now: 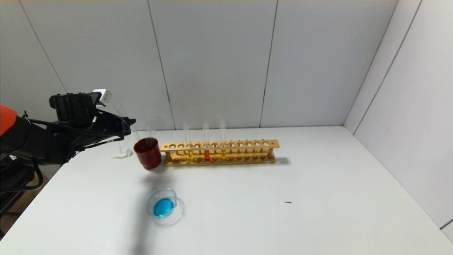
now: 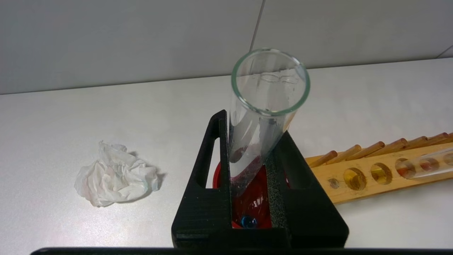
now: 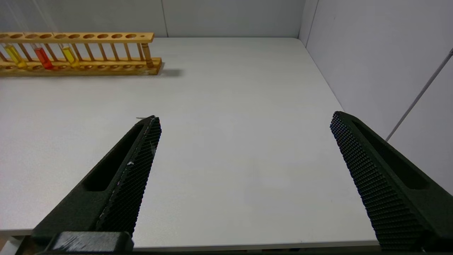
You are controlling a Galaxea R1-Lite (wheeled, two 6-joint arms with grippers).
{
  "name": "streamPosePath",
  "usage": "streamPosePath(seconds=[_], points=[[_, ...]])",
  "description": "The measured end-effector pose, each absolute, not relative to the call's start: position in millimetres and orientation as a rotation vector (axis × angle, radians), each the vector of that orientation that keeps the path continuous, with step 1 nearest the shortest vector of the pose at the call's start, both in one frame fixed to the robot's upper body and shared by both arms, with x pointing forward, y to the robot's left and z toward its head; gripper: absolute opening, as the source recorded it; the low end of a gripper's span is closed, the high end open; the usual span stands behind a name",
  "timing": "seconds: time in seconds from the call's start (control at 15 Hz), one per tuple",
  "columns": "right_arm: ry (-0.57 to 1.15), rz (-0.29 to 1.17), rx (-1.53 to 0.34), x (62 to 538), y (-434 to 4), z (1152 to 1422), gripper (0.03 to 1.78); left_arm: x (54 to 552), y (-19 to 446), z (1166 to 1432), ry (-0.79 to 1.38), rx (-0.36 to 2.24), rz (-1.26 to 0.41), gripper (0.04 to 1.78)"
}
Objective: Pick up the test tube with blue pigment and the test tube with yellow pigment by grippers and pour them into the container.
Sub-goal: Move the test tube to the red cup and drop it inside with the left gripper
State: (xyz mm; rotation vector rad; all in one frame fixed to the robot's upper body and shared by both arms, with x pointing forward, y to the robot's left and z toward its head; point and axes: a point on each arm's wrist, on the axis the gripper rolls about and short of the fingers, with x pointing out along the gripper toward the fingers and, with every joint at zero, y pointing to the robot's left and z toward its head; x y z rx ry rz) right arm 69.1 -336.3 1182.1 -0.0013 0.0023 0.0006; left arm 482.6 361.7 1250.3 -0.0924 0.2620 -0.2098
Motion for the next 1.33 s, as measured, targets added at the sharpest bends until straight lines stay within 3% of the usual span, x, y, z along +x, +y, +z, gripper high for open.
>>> streamPosePath(seconds=[1.0,1.2,1.33], points=[[0.002,0.0,-0.001,69,-336,1182,1.75,491,354,1232,0.304,-0.07,-0.225,0.37],[0.002,0.001,-0.001,69,-336,1182,1.75,491,354,1231,0.304,-0.07,-0.225,0.62],[0.002,0.001,-0.001,69,-336,1182,1.75,491,353,1230,0.308,-0.07,-0.226,0.94]])
